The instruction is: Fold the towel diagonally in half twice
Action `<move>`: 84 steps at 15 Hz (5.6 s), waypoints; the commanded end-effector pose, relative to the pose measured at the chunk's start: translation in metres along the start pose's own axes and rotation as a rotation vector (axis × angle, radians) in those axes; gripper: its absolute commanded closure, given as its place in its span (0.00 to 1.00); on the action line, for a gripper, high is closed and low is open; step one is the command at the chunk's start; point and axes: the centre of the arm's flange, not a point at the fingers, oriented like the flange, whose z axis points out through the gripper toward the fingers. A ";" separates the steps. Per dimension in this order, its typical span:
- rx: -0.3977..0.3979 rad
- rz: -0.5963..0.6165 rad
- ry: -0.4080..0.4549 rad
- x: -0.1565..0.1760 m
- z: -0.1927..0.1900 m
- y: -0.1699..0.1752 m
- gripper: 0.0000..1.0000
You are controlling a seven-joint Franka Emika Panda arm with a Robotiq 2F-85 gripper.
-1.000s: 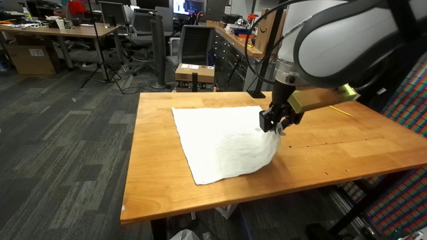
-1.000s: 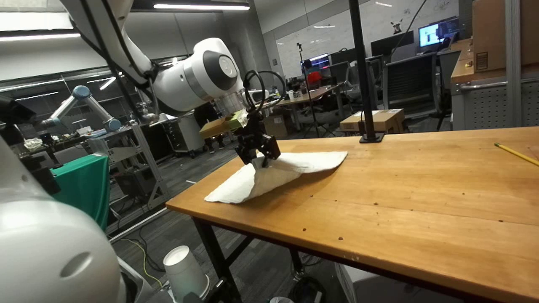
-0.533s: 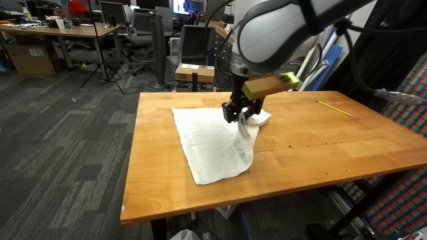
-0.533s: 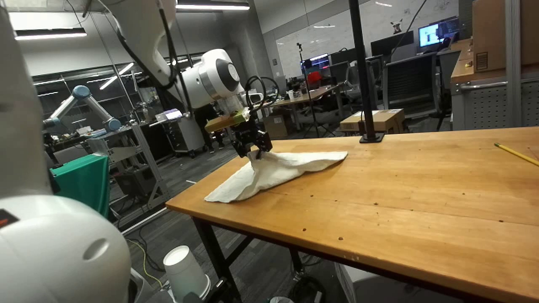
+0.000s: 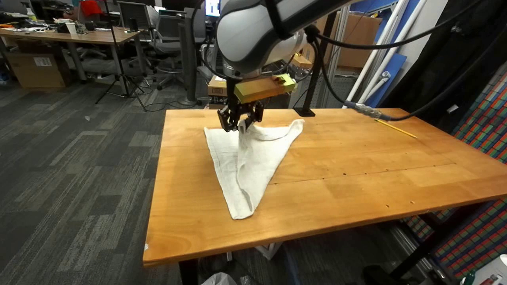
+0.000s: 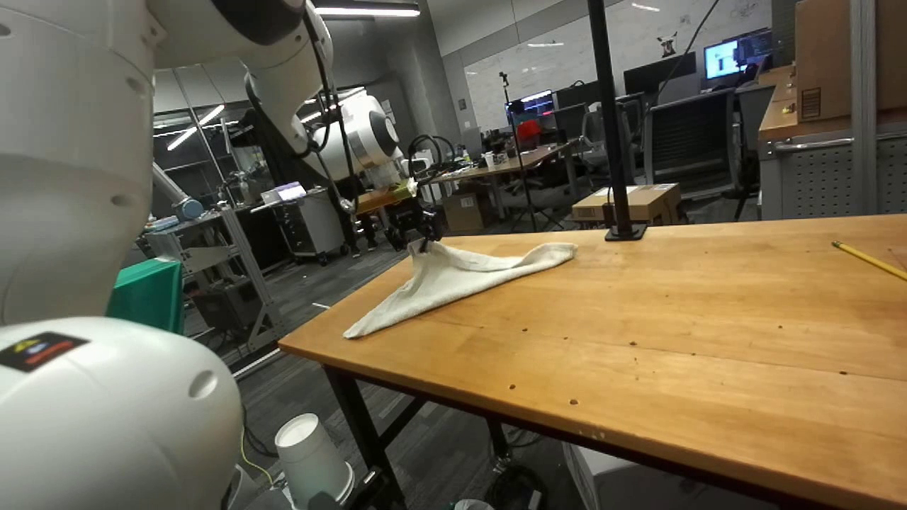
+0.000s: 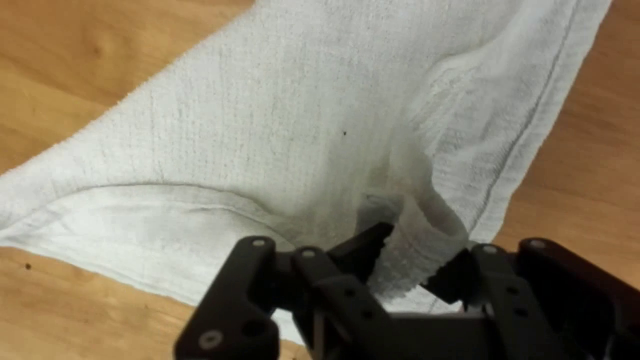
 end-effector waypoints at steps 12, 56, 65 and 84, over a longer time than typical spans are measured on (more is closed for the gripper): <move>0.087 -0.025 -0.031 0.097 0.000 -0.029 0.43; -0.165 0.308 0.327 0.057 0.054 0.186 0.00; -0.210 0.371 0.264 0.052 0.106 0.235 0.00; -0.160 0.324 0.246 0.004 0.062 0.137 1.00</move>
